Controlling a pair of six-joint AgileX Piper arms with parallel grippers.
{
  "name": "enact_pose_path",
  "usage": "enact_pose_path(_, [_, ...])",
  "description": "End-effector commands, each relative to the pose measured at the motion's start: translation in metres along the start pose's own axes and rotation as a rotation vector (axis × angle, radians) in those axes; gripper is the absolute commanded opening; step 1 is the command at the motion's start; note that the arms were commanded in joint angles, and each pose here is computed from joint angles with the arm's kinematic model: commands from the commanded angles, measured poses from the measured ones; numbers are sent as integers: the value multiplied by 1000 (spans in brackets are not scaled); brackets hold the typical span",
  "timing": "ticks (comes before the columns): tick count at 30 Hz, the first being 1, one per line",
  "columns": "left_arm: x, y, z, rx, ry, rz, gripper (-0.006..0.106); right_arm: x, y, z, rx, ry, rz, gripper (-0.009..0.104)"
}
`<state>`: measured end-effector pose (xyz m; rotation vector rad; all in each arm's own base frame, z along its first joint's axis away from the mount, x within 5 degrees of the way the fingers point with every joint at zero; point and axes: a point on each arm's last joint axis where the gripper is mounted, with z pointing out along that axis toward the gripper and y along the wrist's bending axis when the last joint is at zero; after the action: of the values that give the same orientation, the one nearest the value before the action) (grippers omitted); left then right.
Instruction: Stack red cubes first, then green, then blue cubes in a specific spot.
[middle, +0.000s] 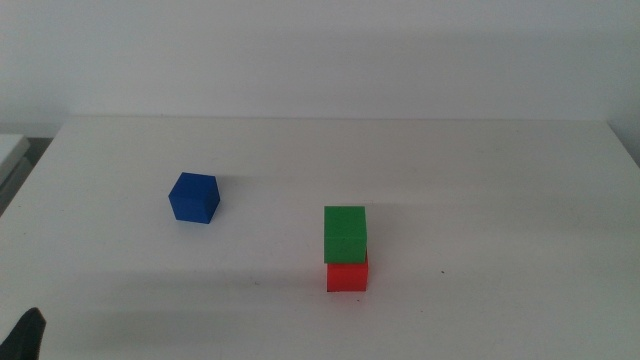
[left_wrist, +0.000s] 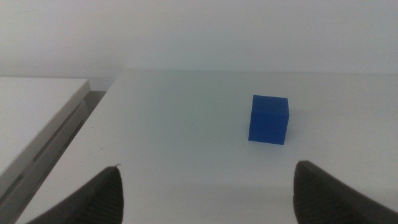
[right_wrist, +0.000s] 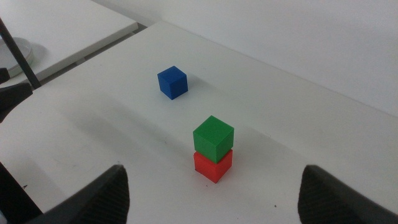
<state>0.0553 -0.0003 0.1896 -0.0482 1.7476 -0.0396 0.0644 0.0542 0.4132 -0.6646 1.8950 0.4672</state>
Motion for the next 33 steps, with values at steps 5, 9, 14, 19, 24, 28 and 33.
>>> enact_pose_path(5, [-8, -2, -1, 21, -39, -68, 94, 1, 0, 1, 0, -12, -10, 90])
enact_pose_path(9, [-68, -11, 5, 63, 262, -60, 94, 1, 0, 1, 0, -12, -10, 90])
enact_pose_path(14, [-147, -23, 46, 144, 589, 71, 94, 1, 0, 1, 0, -12, -10, 90])
enact_pose_path(19, [-179, -29, 107, 149, 833, 63, 94, 1, 0, 1, 0, -12, -10, 90])
enact_pose_path(24, [-191, -39, 157, 153, 993, 69, 94, 1, 0, 1, 0, -12, -10, 90])
enact_pose_path(28, [-192, -58, 197, 158, 1008, 122, 94, 1, 0, 1, 0, -12, -10, 90])
enact_pose_path(33, [-188, -74, 244, 188, 1031, 207, 94, 1, 0, 1, 0, -12, -10, 90])
